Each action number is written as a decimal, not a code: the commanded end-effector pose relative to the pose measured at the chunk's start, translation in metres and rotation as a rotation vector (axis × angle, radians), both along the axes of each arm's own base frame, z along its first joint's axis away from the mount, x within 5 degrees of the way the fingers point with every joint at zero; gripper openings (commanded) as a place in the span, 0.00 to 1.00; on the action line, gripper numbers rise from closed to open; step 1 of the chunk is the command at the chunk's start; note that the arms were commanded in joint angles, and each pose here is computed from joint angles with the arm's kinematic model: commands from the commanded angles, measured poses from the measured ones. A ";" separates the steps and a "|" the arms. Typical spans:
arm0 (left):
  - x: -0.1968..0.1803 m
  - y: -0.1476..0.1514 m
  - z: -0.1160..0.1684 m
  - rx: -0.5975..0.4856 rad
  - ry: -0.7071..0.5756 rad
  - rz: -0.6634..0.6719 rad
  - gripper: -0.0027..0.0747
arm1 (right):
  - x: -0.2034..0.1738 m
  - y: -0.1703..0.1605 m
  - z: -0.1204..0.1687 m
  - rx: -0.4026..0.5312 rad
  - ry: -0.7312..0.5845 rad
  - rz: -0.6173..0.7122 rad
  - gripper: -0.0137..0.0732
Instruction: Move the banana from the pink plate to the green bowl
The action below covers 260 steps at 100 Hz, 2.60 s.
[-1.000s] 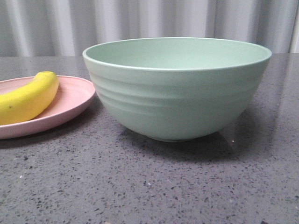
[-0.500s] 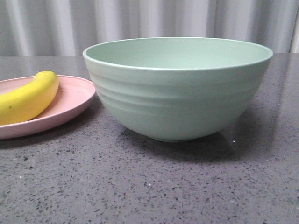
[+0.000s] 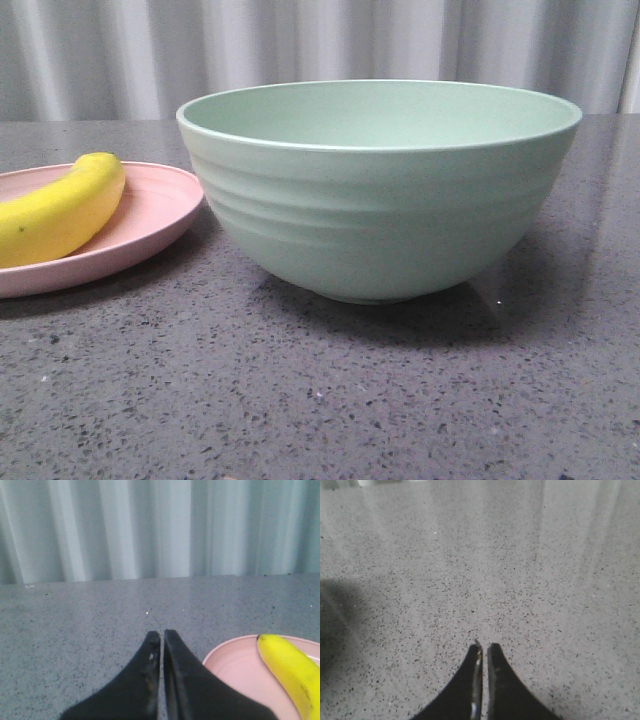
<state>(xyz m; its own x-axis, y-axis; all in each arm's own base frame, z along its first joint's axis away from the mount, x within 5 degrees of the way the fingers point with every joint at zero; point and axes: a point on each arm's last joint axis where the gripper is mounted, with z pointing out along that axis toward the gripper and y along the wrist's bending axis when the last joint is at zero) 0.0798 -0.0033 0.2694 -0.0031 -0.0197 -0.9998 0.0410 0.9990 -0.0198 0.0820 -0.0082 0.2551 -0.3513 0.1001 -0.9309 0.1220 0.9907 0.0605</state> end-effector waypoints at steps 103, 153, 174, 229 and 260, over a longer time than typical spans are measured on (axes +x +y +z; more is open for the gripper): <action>0.072 -0.029 0.064 0.002 0.285 -0.173 0.57 | 0.028 -0.001 0.015 0.042 0.012 0.000 0.08; 0.107 -0.099 0.039 0.170 0.775 -0.450 0.57 | 0.028 -0.001 0.015 0.042 0.013 0.000 0.08; 0.116 -0.109 0.024 0.201 0.863 -0.462 0.57 | 0.028 -0.001 0.015 0.042 0.015 0.000 0.08; 0.139 -0.121 0.000 0.217 0.928 -0.452 0.57 | 0.028 -0.001 0.015 0.042 0.015 0.000 0.08; 0.142 -0.123 0.005 0.213 0.913 -0.454 0.34 | 0.028 -0.001 0.015 0.042 0.015 0.000 0.08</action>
<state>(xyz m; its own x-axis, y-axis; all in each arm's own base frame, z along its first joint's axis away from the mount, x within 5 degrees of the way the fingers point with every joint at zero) 0.2187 -0.1217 0.2573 -0.7671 0.3832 -0.5146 0.4702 0.8814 -0.0445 0.1049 -0.0089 0.2547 -0.4486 0.1496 -0.8811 0.1318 0.9862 0.1003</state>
